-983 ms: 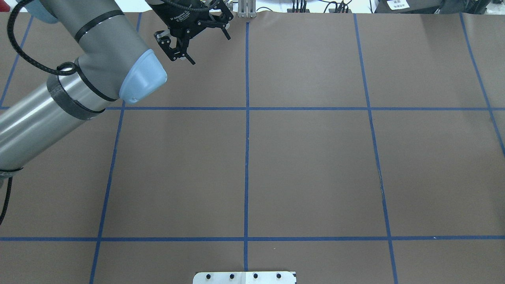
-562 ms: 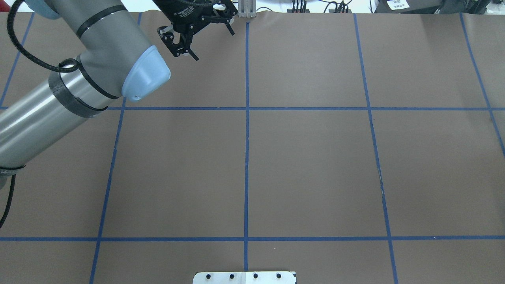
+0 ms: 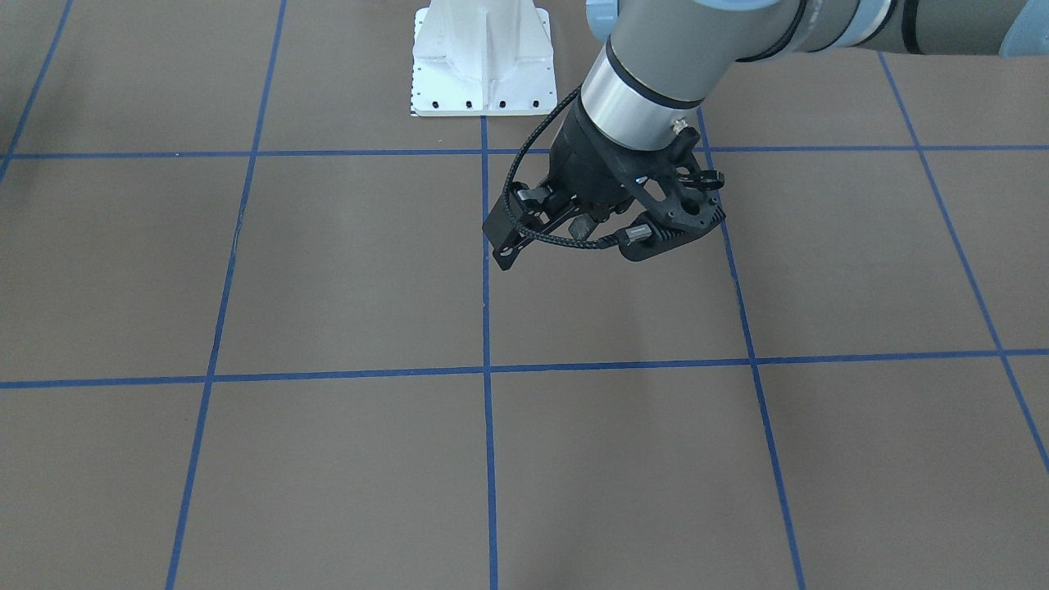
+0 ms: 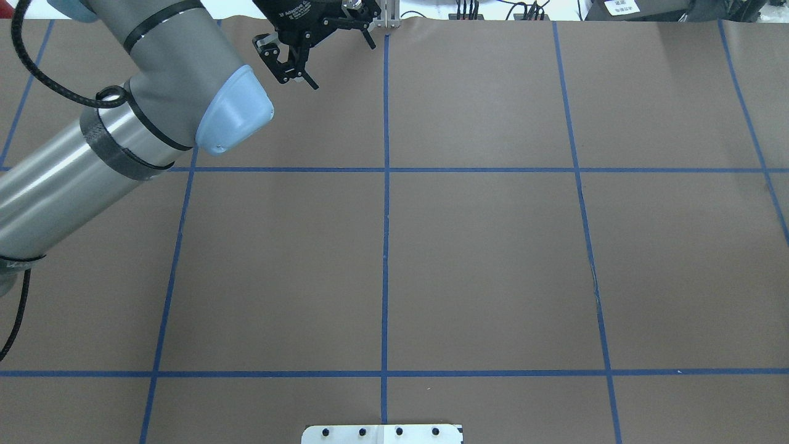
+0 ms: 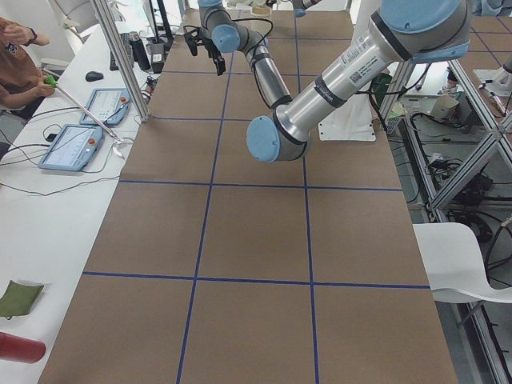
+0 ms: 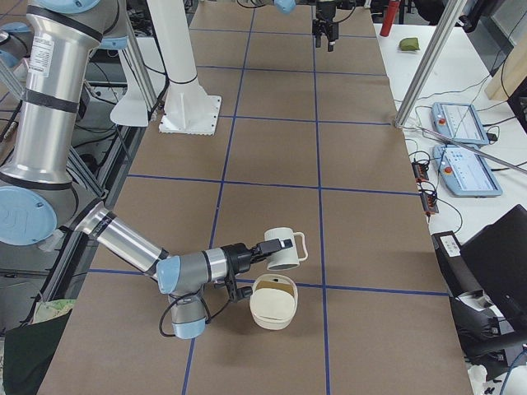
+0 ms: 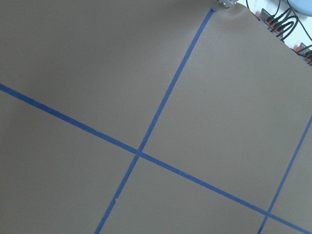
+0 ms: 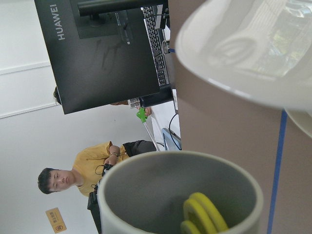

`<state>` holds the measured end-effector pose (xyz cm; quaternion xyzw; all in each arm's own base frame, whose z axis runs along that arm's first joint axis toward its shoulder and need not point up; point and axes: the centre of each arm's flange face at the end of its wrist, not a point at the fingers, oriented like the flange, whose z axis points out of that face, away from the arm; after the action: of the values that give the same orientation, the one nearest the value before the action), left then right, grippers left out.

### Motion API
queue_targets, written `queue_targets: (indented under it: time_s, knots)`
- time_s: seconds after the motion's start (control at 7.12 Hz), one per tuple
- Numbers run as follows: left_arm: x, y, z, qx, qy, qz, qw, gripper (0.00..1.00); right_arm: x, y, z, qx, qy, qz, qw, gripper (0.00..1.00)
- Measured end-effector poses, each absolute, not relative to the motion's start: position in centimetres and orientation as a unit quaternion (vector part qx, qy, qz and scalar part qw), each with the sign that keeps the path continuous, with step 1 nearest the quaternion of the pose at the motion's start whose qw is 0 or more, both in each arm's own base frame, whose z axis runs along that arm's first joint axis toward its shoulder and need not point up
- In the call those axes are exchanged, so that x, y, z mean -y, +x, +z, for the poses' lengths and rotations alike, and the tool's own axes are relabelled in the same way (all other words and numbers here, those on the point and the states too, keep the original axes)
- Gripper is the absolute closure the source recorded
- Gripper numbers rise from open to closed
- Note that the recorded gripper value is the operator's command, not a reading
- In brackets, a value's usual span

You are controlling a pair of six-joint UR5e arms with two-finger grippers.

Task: Left arm hands cup to right arm to dump lemon

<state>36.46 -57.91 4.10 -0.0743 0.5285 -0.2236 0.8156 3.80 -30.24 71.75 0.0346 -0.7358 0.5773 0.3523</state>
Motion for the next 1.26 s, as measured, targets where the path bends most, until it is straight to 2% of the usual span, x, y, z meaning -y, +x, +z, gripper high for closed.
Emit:
queue_targets:
  time_s: [0.42,1.26]
  knots:
    - [58.1,36.3,3.2,-0.531,-0.068,-0.224,0.814,0.00,28.2,4.7,73.2,0.750,-0.010,0.590,0.299,0.84]
    - [58.2,35.9,1.5,-0.529,-0.056,-0.221,0.818,0.00,27.6,5.8,73.5,0.763,-0.110,0.612,0.177,0.76]
